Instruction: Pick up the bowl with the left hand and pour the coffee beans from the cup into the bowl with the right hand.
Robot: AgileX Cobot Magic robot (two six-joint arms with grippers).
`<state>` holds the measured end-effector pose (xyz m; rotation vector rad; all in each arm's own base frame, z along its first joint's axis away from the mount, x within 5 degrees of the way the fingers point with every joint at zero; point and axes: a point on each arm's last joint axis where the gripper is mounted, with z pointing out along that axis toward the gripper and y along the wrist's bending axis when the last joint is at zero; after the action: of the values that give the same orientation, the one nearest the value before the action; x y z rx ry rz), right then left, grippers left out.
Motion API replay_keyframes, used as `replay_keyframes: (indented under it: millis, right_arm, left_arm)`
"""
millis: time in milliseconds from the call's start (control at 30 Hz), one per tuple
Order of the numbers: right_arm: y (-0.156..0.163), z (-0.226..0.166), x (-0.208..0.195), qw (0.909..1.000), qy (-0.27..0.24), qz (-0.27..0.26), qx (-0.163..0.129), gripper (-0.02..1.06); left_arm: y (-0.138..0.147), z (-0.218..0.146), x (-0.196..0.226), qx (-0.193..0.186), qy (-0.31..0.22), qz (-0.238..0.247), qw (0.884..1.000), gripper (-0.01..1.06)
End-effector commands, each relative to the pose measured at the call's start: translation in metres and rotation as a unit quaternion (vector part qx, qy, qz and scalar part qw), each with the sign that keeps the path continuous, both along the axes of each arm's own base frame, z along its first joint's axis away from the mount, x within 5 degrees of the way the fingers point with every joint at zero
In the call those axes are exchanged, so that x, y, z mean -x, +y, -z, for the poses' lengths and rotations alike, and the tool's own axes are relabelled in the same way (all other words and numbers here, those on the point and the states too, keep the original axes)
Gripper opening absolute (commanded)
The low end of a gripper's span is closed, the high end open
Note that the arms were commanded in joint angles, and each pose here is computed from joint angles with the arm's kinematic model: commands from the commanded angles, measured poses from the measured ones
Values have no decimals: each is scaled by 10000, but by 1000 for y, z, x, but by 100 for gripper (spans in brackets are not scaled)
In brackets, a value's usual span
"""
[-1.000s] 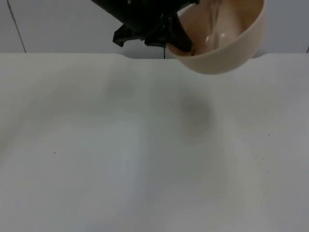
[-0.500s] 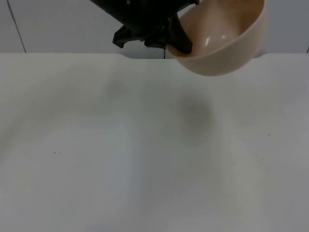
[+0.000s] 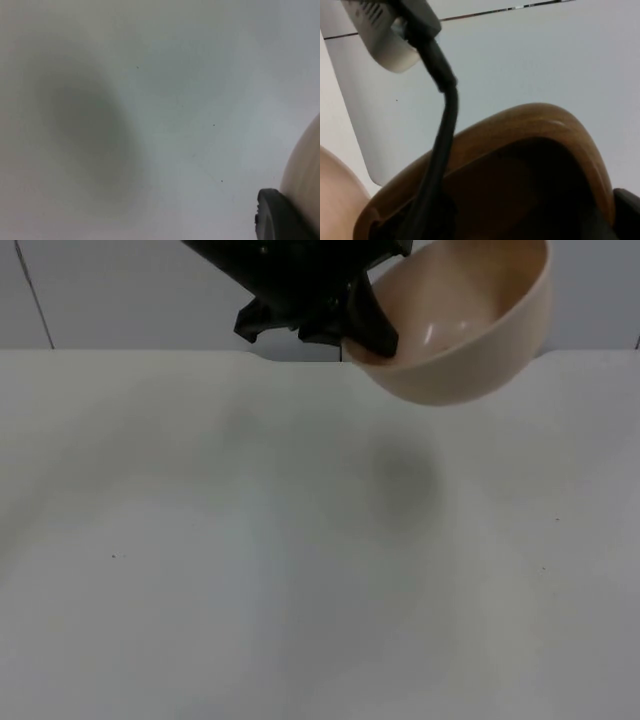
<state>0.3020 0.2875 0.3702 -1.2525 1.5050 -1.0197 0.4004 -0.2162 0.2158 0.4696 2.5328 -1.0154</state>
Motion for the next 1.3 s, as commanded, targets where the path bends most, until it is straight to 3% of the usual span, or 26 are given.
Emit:
replay_keyframes:
  millis: [0, 333, 433, 667, 1033, 1267]
  right_arm:
    - [6, 1, 4, 9999, -33, -121, -20, 0]
    - [5, 1, 4, 9986, -50, 38, -523, 0]
    - [5, -2, 3, 9991, -187, 26, -390, 0]
    - [4, -4, 3, 9991, -274, 8, -335, 0]
    - [9, -7, 1, 9977, -562, -219, -305, 0]
    - [11, 17, -8, 9985, -518, -174, -77, 0]
  left_arm:
    - [-3, 1, 0, 60, 38, 28, 10000, 0]
    - [-5, 2, -2, 305, 5, 45, 9995, 0]
    - [3, -3, -8, 597, -1, -136, 9981, 0]
    - [28, -5, -19, 740, 130, -323, 9967, 0]
    - [26, -6, -19, 769, 152, -358, 9963, 0]
    - [29, -3, -21, 555, 93, -489, 9972, 0]
